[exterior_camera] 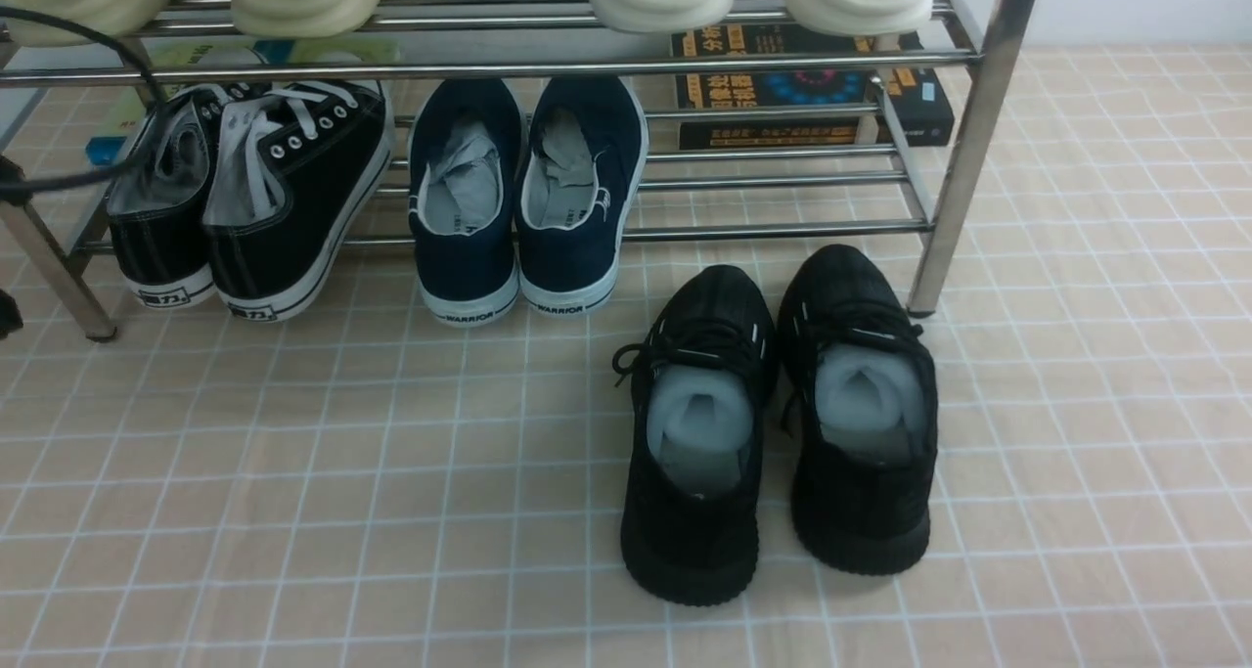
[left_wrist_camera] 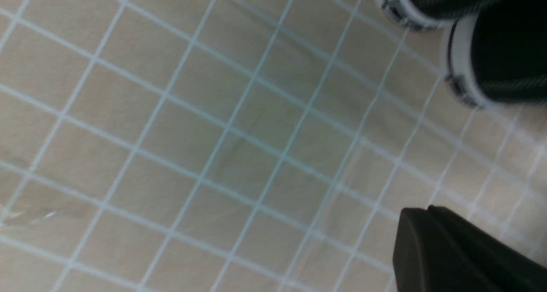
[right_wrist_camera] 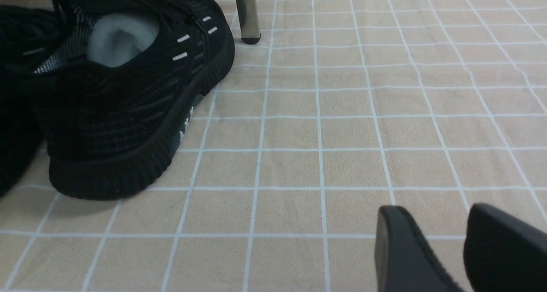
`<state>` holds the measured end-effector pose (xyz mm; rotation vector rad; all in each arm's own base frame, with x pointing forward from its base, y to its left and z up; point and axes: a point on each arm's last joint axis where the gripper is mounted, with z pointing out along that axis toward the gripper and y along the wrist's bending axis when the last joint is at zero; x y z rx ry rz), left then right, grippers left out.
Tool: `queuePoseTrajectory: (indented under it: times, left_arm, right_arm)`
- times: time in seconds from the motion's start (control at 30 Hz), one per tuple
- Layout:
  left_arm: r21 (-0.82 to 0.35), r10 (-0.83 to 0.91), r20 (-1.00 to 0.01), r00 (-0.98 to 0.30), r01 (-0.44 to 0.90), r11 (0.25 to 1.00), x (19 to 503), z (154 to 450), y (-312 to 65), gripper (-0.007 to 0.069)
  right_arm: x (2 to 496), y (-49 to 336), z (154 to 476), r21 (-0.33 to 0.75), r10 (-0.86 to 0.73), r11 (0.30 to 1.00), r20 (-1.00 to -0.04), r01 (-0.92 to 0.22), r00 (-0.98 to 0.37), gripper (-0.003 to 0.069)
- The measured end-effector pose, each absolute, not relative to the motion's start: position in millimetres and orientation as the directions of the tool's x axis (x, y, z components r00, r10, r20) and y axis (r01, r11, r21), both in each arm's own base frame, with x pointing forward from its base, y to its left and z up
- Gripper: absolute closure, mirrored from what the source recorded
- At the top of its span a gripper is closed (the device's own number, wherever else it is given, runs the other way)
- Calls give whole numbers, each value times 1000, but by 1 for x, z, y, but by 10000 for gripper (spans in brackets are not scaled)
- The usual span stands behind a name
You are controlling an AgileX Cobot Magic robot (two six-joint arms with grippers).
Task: Take the shoes off the shelf from the light coffee tablecloth by hand.
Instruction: 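Grasp the leftmost shoe on the bottom shelf of the shoe rack with the left gripper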
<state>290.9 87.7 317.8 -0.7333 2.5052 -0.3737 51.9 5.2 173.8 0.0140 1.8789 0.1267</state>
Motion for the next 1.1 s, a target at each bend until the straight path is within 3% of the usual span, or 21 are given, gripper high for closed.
queuePoseTrajectory:
  times: [0.1, 0.23, 0.33, 0.4, 0.53, 0.7, 1.1]
  left_arm:
    - [-447, -592, -396, -702, -415, 792, 298, 318, 86, 599]
    - [-485, -558, -483, -675, -324, 812, 317, 318, 74, 533]
    - [-479, -542, -540, -644, -295, 827, 330, 317, 71, 454]
    - [-468, -537, -578, -614, -290, 835, 342, 314, 74, 360]
    - [-461, -551, -584, -597, -315, 830, 359, 299, 82, 245]
    - [-456, -569, -568, -595, -347, 819, 372, 276, 87, 205]
    - [-422, -576, -602, -553, -392, 818, 391, 247, 99, 197]
  right_arm:
    - [52, 5, 174, 95, 74, 994, -949, -54, -307, 420]
    - [52, 5, 174, 95, 74, 994, -949, -54, -307, 420]
    - [52, 5, 174, 95, 74, 994, -949, -54, -307, 420]
    - [52, 5, 174, 95, 74, 994, -949, -54, -307, 420]
    - [52, 5, 174, 95, 74, 994, -949, -54, -307, 420]
    - [52, 5, 174, 95, 74, 994, -949, -54, -307, 420]
    - [52, 5, 174, 95, 74, 994, -949, -54, -307, 420]
